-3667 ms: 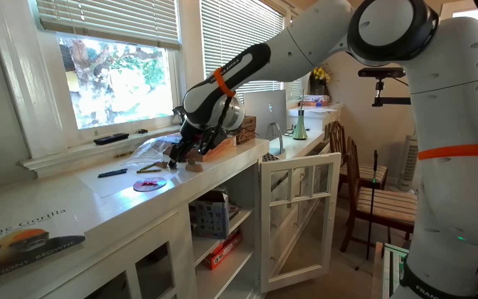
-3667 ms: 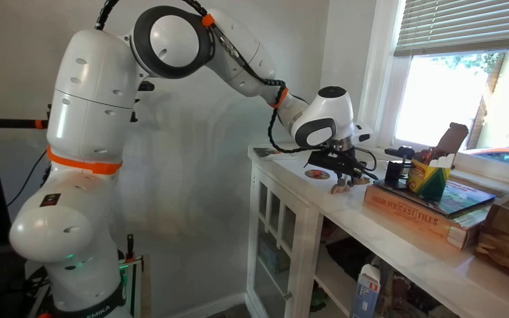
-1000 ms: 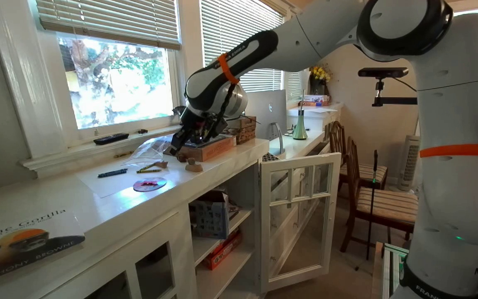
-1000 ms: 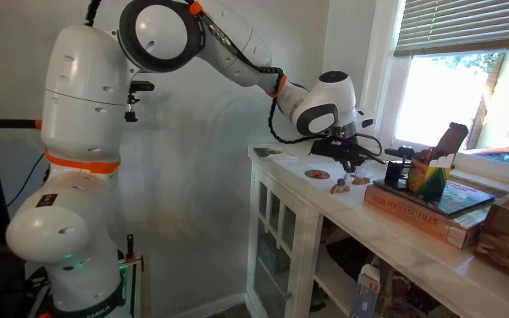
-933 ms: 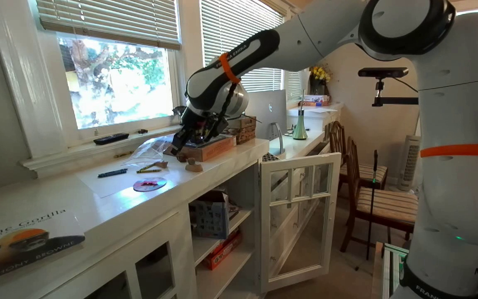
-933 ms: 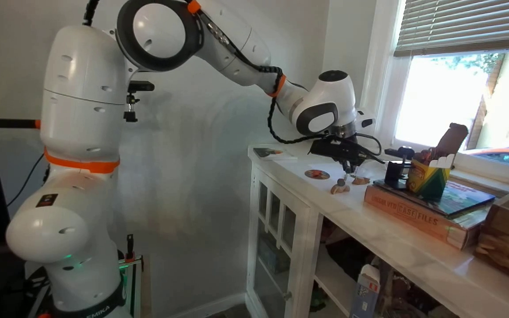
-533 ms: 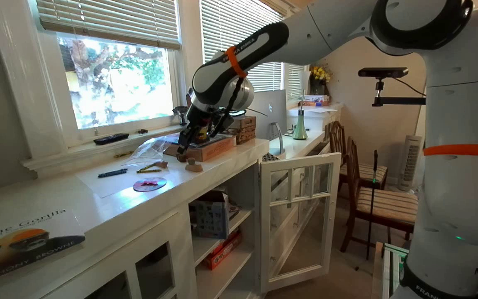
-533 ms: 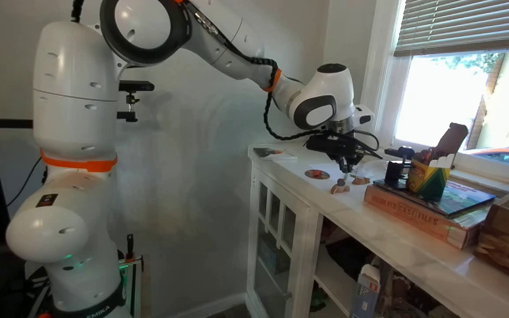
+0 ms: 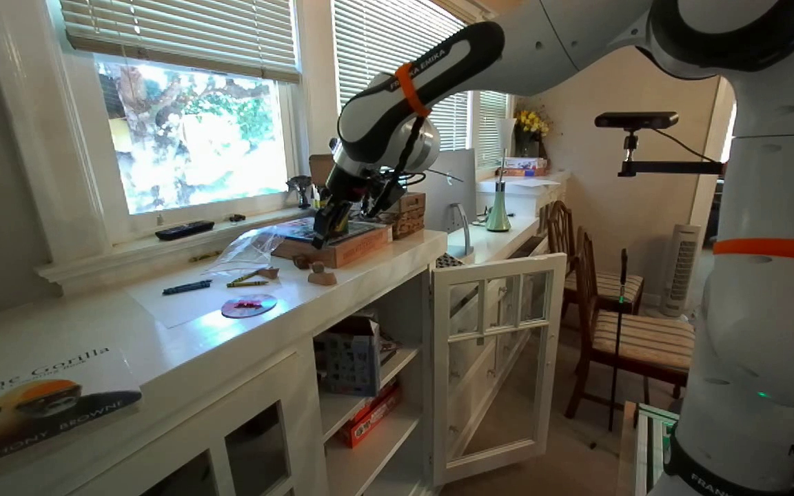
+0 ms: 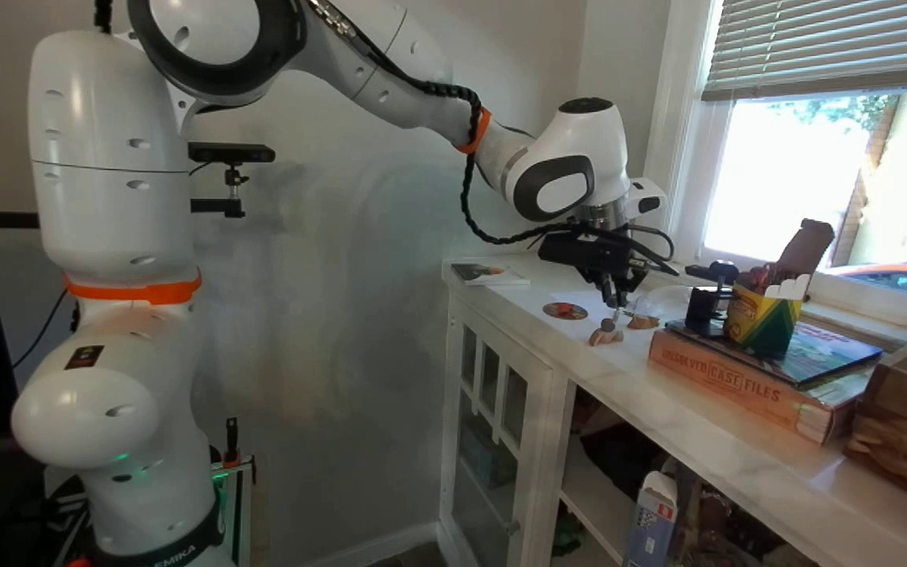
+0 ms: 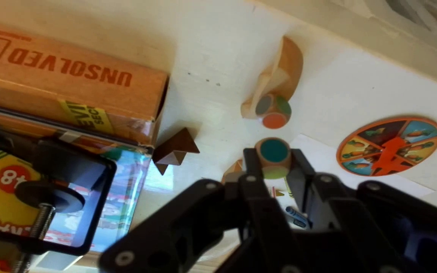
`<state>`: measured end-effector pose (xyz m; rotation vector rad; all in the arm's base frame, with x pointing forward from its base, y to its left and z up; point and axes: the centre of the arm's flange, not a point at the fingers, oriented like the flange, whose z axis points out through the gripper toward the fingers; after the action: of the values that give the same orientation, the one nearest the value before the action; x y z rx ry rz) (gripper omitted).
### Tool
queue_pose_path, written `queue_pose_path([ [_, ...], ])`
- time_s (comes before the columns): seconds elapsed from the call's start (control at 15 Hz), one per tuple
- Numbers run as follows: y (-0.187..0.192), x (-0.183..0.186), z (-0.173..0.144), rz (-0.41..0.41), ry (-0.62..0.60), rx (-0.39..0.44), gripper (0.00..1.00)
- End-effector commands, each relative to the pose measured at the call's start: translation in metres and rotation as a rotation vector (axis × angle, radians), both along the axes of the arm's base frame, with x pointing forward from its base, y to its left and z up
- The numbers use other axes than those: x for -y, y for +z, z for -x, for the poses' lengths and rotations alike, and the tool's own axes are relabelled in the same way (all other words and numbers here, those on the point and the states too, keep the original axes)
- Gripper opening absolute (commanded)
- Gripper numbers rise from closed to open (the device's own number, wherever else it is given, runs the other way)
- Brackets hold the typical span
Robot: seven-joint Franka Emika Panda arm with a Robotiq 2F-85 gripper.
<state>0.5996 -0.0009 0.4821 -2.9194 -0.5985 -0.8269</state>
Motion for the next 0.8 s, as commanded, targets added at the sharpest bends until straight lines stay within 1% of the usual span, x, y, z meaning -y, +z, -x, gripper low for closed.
queue_pose_path([
  [0.0, -0.003, 0.001, 0.019, 0.0, -0.013, -0.031, 0.06],
  [0.73, -0.024, -0.007, 0.004, -0.05, -0.032, -0.027, 0.06],
])
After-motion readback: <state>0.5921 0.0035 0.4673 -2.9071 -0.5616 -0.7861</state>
